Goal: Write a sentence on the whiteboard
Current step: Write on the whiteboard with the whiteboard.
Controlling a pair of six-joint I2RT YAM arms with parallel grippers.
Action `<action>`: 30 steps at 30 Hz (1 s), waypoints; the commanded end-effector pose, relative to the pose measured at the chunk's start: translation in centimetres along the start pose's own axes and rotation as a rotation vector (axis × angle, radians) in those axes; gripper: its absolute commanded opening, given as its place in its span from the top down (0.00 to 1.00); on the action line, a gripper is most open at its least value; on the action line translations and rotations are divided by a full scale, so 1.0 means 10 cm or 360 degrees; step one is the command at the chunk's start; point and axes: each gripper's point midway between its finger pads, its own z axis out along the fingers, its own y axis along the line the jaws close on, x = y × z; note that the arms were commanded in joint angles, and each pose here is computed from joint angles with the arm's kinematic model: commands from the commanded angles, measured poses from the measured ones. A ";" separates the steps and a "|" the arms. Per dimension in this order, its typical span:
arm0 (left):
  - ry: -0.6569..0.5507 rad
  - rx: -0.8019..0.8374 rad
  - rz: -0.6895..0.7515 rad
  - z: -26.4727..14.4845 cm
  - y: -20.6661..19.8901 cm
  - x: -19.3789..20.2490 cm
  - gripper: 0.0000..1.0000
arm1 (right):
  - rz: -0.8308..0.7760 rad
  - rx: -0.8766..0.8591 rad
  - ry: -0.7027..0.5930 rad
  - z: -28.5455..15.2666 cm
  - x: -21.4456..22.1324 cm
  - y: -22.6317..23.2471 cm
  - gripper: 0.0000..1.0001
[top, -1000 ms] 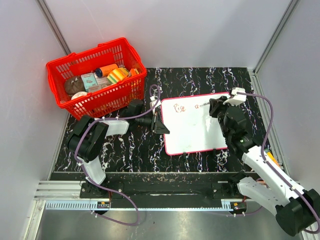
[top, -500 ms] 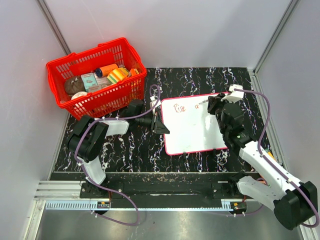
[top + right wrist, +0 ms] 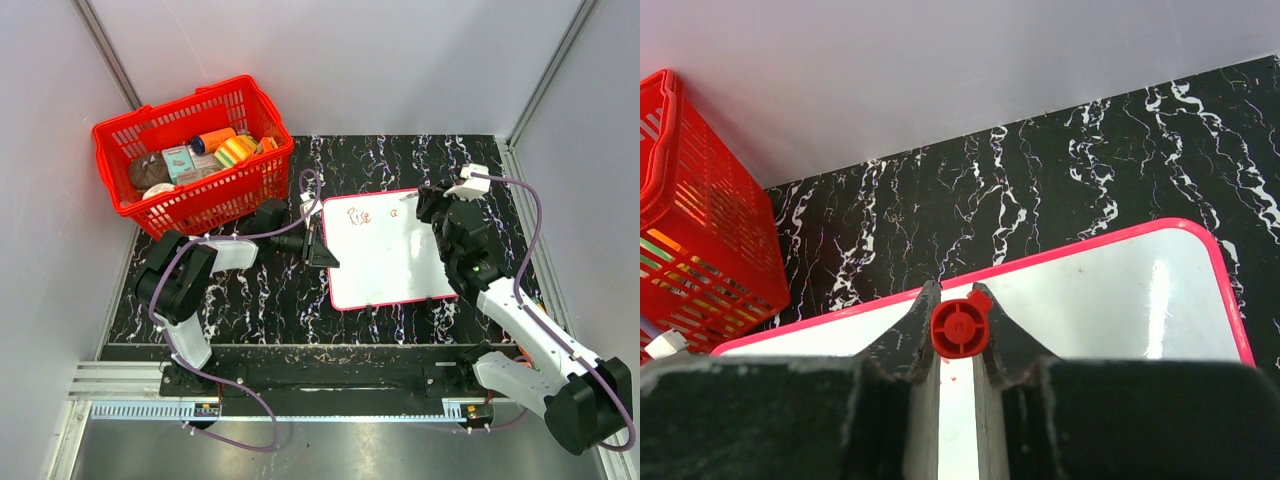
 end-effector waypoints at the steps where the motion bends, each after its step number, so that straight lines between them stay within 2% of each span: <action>1: 0.0024 -0.0092 0.0137 0.08 0.08 0.06 1.00 | 0.0037 0.0025 -0.0102 0.02 -0.20 -0.01 1.00; 30: 0.0024 -0.0087 0.0145 0.09 0.07 0.05 1.00 | -0.0001 -0.0049 0.0167 -0.22 0.40 -0.13 1.00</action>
